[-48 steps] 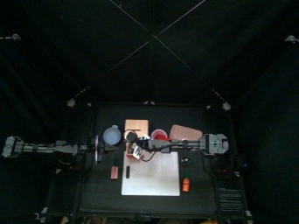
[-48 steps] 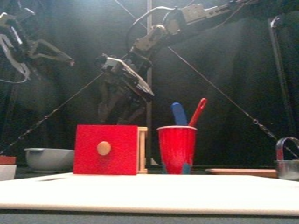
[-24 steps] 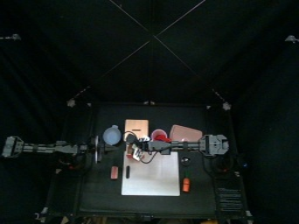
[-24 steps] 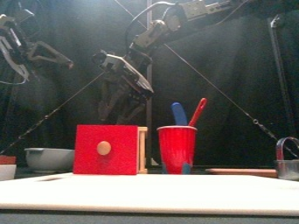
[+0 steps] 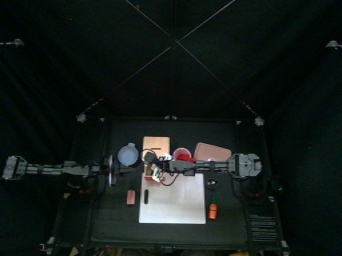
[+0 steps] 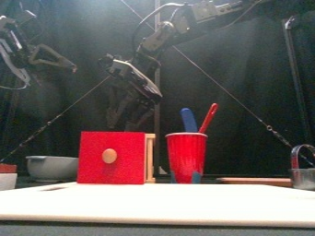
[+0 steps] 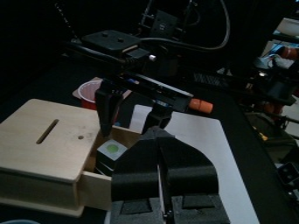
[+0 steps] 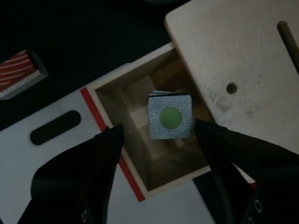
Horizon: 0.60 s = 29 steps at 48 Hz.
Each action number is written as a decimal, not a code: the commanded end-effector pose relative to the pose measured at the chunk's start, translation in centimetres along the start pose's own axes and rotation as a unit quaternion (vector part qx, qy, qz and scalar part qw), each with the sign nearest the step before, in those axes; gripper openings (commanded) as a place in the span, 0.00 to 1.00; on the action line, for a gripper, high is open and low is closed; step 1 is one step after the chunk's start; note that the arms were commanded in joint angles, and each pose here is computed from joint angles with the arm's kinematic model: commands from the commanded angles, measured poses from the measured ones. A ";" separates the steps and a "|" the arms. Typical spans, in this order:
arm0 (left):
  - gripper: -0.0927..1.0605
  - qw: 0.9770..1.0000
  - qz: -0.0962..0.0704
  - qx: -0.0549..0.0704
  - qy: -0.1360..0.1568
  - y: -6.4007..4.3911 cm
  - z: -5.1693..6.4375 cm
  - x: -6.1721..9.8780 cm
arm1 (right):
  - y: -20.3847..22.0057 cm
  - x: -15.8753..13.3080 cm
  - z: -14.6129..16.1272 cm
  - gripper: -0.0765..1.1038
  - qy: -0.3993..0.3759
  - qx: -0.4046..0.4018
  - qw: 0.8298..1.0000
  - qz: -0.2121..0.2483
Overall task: Place sushi on board then cut the sushi with the knife then place the pieces on the plate
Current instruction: Place the sushi on the board
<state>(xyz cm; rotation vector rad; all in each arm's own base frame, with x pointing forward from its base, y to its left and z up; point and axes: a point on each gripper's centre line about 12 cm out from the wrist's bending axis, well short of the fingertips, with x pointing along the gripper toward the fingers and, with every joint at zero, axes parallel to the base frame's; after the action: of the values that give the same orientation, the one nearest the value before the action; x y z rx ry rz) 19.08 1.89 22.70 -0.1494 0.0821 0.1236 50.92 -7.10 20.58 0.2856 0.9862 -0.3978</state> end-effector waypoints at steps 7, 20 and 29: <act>0.18 1.000 -0.002 -0.001 -0.010 -0.1 0.6 0.2 | -0.3 -0.8 1.1 0.87 -0.016 0.006 1.000 0.002; 0.18 1.000 -0.001 -0.001 -0.009 -0.1 0.5 0.1 | -0.5 -0.1 0.9 0.87 -0.011 0.007 1.000 -0.001; 0.18 1.000 -0.001 -0.001 -0.008 -0.1 0.4 0.1 | -0.7 0.3 1.1 0.87 -0.010 0.010 1.000 -0.003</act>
<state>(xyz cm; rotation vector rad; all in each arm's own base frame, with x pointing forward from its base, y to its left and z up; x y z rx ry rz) 19.04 1.88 22.58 -0.1480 0.0852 0.1233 51.21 -7.55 18.89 0.2869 1.0170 -0.4101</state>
